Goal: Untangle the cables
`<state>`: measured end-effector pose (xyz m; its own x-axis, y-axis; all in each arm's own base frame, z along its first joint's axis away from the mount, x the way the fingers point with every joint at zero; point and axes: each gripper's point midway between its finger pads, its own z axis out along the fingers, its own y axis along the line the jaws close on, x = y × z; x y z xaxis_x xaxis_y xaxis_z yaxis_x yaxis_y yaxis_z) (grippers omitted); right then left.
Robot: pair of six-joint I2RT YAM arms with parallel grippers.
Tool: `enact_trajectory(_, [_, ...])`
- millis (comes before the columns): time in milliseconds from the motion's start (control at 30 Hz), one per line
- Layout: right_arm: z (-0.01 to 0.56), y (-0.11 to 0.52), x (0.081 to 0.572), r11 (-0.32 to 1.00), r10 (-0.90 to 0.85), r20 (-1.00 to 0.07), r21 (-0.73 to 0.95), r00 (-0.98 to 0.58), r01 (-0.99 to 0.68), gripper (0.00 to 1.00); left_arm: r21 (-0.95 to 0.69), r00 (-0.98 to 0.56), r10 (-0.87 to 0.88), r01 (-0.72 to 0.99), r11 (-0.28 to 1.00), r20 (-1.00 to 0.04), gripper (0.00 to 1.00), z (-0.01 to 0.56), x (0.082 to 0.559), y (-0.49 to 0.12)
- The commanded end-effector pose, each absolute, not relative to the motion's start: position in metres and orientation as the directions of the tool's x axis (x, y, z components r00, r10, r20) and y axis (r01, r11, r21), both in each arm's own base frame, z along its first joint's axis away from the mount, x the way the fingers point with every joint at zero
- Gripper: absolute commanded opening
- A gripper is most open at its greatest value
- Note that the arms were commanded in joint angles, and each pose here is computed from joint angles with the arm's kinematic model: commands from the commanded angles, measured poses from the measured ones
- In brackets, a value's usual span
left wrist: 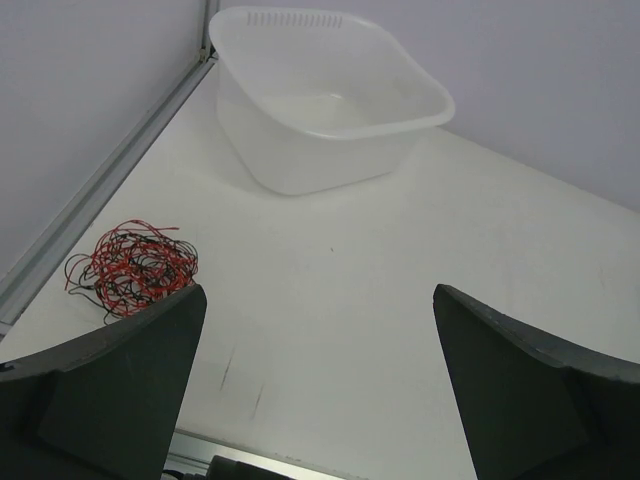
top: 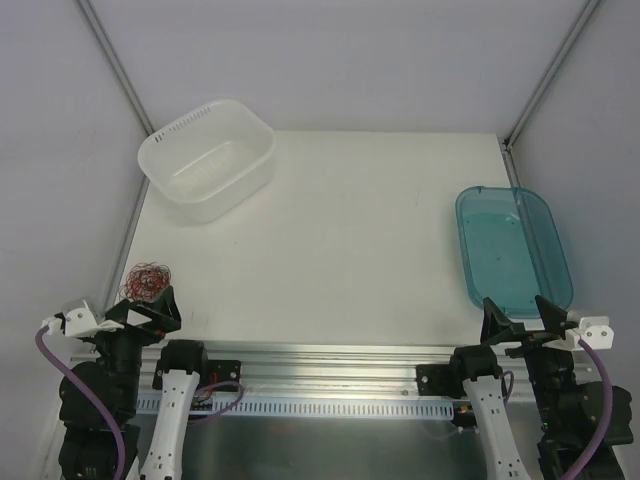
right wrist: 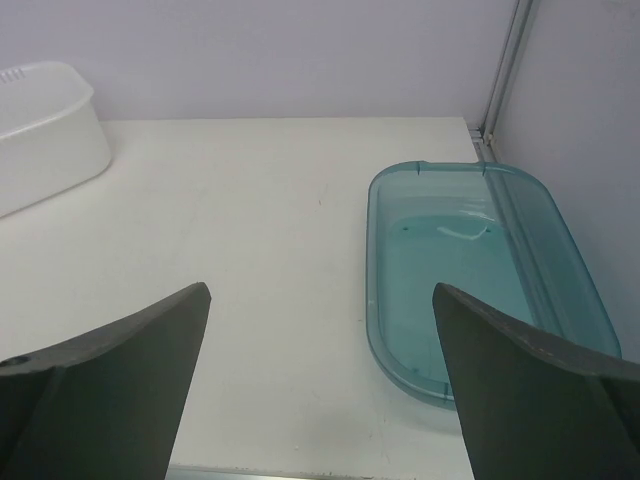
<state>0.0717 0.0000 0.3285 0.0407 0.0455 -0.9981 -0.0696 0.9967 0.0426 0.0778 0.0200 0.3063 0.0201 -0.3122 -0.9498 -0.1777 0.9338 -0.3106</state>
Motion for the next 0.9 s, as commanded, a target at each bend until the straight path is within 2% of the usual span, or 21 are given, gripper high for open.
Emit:
enact_trajectory(0, [0.343, -0.003, 0.038, 0.996, 0.059, -0.976, 0.044, 0.207, -0.076, 0.99, -0.365, 0.192, -0.335, -0.152, 0.919, -0.923, 0.99, 0.313, 0.045, 0.025])
enact_trajectory(133, [0.341, 0.006, 0.040, 0.991, 0.082, -0.978, 0.060, 0.194, -0.120, 1.00, -0.374, 0.180, -0.346, -0.157, 0.914, -0.921, 0.99, 0.309, 0.049, 0.025])
enact_trajectory(233, [0.337, 0.027, 0.043, 0.970, 0.117, -0.980, 0.079, 0.160, -0.228, 1.00, -0.391, 0.178, -0.363, -0.164, 0.906, -0.915, 0.99, 0.307, 0.051, 0.025])
enact_trajectory(433, [0.315, 0.056, 0.069, 0.925, 0.183, -0.982, 0.190, -0.052, -0.328, 1.00, -0.452, 0.136, -0.432, -0.204, 0.869, -0.892, 0.99, 0.298, 0.066, 0.026])
enact_trajectory(600, [0.292, 0.072, 0.091, 0.893, 0.235, -0.936, 0.315, -0.262, -0.322, 1.00, -0.503, 0.038, -0.512, -0.262, 0.824, -0.858, 0.99, 0.282, 0.092, 0.023])
enact_trajectory(767, [0.266, 0.082, 0.106, 0.866, 0.275, -0.847, 0.423, -0.455, -0.266, 1.00, -0.503, -0.077, -0.585, -0.427, 0.752, -0.808, 0.99, 0.252, 0.131, 0.030])
enact_trajectory(867, [0.257, 0.086, 0.109, 0.861, 0.264, -0.818, 0.439, -0.511, -0.258, 1.00, -0.467, -0.136, -0.611, -0.525, 0.712, -0.779, 0.99, 0.234, 0.149, 0.035])
